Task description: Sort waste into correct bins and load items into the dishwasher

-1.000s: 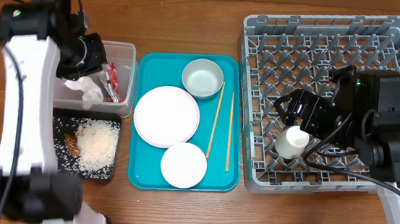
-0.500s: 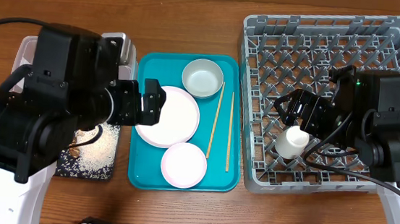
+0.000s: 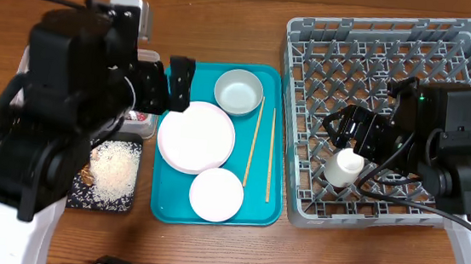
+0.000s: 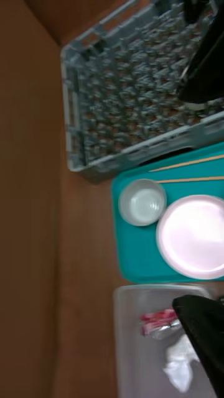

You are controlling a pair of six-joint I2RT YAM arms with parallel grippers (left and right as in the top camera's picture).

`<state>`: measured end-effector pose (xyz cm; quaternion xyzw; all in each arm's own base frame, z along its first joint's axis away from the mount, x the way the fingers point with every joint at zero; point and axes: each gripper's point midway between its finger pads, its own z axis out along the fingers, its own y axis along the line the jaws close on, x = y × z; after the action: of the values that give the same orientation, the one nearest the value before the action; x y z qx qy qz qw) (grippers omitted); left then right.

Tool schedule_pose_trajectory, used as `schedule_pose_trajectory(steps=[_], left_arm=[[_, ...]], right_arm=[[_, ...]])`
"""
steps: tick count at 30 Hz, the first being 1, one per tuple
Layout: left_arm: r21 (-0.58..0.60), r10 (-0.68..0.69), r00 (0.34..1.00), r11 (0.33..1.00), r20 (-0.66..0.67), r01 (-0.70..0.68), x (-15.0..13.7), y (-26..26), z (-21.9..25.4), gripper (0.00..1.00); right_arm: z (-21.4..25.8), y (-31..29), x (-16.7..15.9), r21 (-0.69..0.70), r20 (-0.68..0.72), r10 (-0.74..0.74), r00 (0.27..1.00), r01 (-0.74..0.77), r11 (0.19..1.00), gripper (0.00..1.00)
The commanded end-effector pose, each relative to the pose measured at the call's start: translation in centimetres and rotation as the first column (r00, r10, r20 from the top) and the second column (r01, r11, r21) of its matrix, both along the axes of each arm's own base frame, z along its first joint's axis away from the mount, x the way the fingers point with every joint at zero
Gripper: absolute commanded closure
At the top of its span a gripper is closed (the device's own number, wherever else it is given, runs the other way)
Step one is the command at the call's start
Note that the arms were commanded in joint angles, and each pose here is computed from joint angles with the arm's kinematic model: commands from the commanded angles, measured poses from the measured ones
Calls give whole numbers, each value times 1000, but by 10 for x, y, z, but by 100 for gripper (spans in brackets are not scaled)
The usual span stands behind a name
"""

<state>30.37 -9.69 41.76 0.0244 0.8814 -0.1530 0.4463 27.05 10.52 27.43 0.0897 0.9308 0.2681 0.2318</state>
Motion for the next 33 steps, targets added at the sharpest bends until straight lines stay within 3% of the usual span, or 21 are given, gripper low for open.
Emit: schedule_pose_trajectory(steps=[1,5,11,22,28,33], left_arm=[[54,-29,986,998,167,20,-20,11,26,0],[47,22,977,998,210,-32,-31,29,18,0],[54,118,976,990,182,-130,-48,59,-34,0],[-36,138,874,990,466,-137,-57,62,-78,0],[-66,154,819,988,553,-141,-76,66,-110,0],[-106,188,810,982,555,-156,-82,70,-142,0]], right_arm=[[2,0,2,-8,13,5,1000,-4,1000,0],[2,0,2,-8,13,4,1000,-4,1000,0],[2,0,2,-8,13,4,1000,-4,1000,0],[2,0,2,-8,13,4,1000,-4,1000,0],[2,0,2,-8,13,4,1000,-4,1000,0],[2,0,2,-8,13,4,1000,-4,1000,0]])
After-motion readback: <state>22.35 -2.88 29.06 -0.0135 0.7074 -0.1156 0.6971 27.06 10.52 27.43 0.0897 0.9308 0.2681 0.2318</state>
